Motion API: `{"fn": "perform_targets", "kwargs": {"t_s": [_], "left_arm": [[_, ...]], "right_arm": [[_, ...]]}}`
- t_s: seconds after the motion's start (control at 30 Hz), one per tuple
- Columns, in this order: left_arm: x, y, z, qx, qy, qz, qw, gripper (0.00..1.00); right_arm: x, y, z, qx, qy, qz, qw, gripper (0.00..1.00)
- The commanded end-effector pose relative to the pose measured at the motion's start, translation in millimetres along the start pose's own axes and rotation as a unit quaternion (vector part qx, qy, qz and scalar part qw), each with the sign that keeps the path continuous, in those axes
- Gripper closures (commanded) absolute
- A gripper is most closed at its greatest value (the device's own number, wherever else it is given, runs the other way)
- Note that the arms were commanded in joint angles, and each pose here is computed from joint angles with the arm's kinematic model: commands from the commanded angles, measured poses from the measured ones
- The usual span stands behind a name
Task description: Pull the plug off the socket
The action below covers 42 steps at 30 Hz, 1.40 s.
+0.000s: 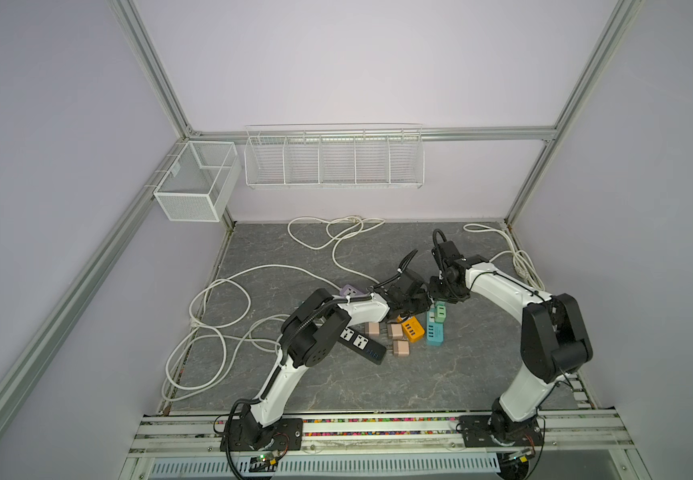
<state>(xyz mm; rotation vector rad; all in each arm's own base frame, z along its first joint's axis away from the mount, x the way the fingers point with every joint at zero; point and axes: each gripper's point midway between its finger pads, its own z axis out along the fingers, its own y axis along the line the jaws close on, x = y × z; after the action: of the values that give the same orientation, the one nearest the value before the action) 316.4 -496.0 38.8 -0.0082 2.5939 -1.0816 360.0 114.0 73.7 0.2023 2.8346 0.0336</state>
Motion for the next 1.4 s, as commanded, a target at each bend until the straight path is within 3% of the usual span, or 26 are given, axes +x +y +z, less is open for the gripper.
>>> {"fn": "perform_targets", "kwargs": {"t_s": [0.0,0.17,0.37,0.63,0.87,1.17,1.37], "left_arm": [[75,133,5,-0.204,0.100,-0.026,0.973,0.72],[74,134,5,-0.208,0.100,-0.026,0.973,0.72],[76,136,5,-0.207,0.100,-0.027,0.973,0.72],[75,135,5,-0.207,0.097,-0.029,0.973,0.72],[75,137,5,-0.210,0.098,-0.028,0.972,0.72],[76,139,5,-0.212,0.098,-0.029,0.972,0.72],[76,139,4,-0.213,0.097,-0.028,0.972,0.73]], "right_arm": [[-14,25,-4,-0.022,-0.027,-0.002,0.999,0.93],[-17,16,-7,0.019,-0.030,-0.016,0.999,0.93],[-18,-19,-14,0.030,-0.038,0.015,0.999,0.93],[-19,23,-9,-0.007,-0.031,-0.005,0.999,0.93],[-22,-12,-16,0.026,-0.042,0.011,0.999,0.93],[-24,25,-10,0.002,-0.037,-0.011,0.999,0.94],[-26,-6,-18,0.027,-0.045,0.005,0.999,0.93]]}}
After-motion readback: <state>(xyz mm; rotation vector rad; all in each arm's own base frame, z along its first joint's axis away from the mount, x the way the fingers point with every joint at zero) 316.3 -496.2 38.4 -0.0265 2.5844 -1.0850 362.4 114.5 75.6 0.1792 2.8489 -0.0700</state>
